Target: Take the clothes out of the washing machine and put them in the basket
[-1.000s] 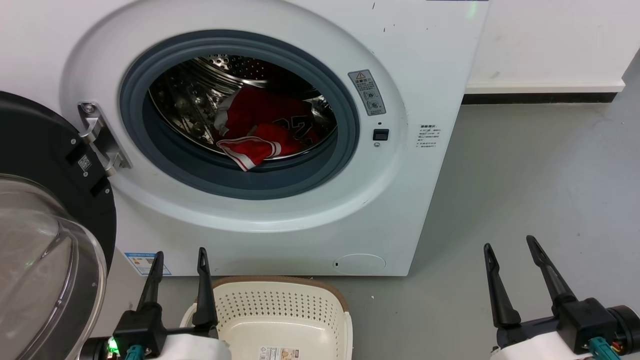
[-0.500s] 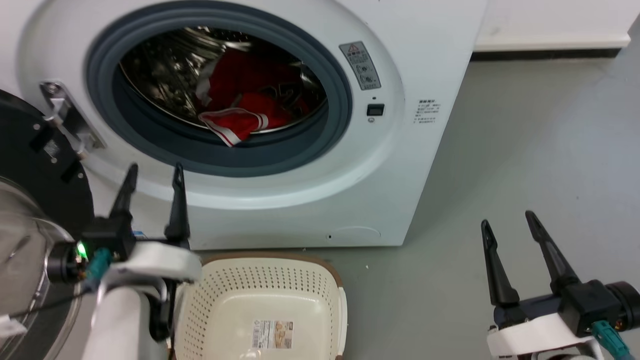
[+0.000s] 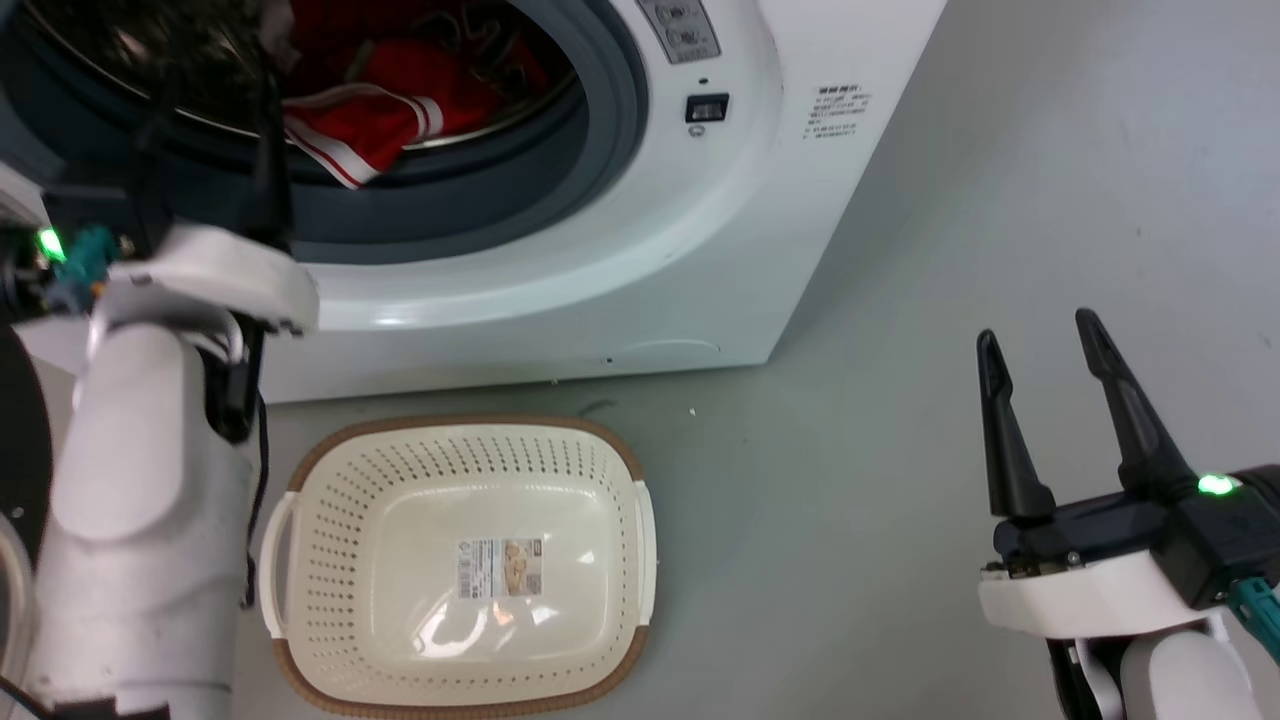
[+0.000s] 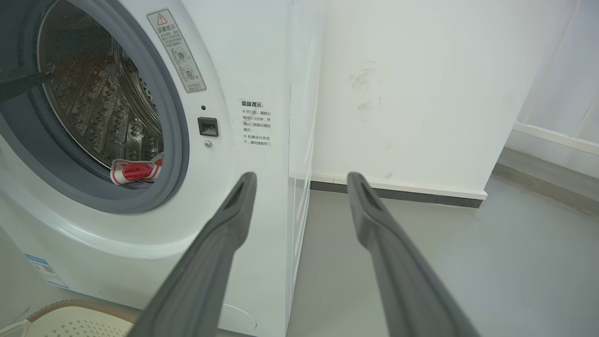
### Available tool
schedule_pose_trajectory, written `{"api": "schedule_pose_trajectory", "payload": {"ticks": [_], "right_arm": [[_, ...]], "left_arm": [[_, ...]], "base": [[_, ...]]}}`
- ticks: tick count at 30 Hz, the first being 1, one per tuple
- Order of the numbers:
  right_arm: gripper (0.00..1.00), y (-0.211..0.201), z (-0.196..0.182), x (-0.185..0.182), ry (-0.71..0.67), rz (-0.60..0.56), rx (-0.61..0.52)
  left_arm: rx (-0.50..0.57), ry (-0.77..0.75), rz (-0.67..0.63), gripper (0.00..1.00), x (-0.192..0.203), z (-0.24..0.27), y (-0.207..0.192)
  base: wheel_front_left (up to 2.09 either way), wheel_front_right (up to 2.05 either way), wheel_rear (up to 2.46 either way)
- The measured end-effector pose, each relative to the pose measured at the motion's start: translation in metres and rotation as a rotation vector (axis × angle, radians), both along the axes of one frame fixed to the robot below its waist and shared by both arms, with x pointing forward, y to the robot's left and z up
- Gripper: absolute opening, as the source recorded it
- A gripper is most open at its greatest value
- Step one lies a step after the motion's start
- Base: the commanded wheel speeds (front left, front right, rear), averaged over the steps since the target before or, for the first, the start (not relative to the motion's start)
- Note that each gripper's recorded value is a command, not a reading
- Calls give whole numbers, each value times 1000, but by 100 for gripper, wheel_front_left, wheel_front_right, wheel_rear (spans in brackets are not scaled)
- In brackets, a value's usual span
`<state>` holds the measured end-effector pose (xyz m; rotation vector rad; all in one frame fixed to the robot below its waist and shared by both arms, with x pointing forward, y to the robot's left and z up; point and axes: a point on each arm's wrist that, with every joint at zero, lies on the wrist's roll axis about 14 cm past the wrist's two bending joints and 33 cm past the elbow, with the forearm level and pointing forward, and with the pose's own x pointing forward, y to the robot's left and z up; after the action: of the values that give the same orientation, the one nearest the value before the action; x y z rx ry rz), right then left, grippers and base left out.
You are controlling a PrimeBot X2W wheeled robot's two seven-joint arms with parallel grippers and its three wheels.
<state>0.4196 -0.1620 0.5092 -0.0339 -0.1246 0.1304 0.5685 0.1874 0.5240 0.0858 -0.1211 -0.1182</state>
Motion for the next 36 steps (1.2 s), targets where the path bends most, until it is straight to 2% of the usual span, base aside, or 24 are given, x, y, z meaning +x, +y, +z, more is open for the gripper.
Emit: {"api": "schedule_pose_trajectory", "payload": {"ticks": [13,22,30,36], "right_arm": [[100,-15,-37,38,58,-38,-7],[100,-22,-67,54,108,-54,2],[100,-27,-89,65,136,-64,1],[100,-29,-103,72,152,-67,-7]], "left_arm": [[101,163,-53,100,98,-56,-13],[214,424,-114,100,131,-128,-31],[145,720,-86,100,145,-182,-30],[123,842,-70,100,158,-202,-25]], "base": [[0,0,0],[0,0,0],[0,0,0],[0,0,0]]}}
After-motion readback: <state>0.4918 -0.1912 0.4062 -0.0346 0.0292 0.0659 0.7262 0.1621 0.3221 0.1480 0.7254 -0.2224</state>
